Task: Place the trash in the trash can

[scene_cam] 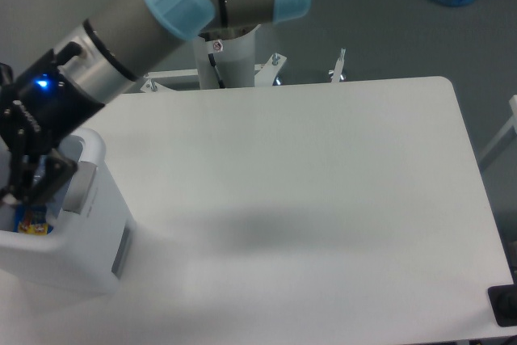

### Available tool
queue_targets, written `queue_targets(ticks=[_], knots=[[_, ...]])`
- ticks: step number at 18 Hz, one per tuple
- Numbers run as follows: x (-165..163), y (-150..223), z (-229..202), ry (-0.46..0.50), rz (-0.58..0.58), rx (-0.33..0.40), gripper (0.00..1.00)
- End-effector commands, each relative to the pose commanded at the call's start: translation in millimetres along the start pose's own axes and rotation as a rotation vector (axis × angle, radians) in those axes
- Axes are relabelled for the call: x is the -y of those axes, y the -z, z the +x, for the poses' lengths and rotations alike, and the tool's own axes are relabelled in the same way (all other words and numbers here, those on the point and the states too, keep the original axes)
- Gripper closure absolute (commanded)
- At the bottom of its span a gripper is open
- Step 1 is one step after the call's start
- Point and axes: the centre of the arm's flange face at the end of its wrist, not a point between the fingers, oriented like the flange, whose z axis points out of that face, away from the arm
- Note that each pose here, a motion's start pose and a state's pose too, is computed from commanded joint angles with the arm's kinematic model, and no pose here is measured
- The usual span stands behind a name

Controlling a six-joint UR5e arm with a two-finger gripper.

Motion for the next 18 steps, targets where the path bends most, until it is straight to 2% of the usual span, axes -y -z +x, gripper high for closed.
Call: queue_targets(ticks=[5,10,18], knots=[[-42.9,53.7,-65.2,0.098,0.009,0.102,0.0],[-107.4,72.2,-103.0,0.082,-0.032,0.143,0.0],[-167.3,74.1,-149.6,0.1,-0.31,0.37,0.0]])
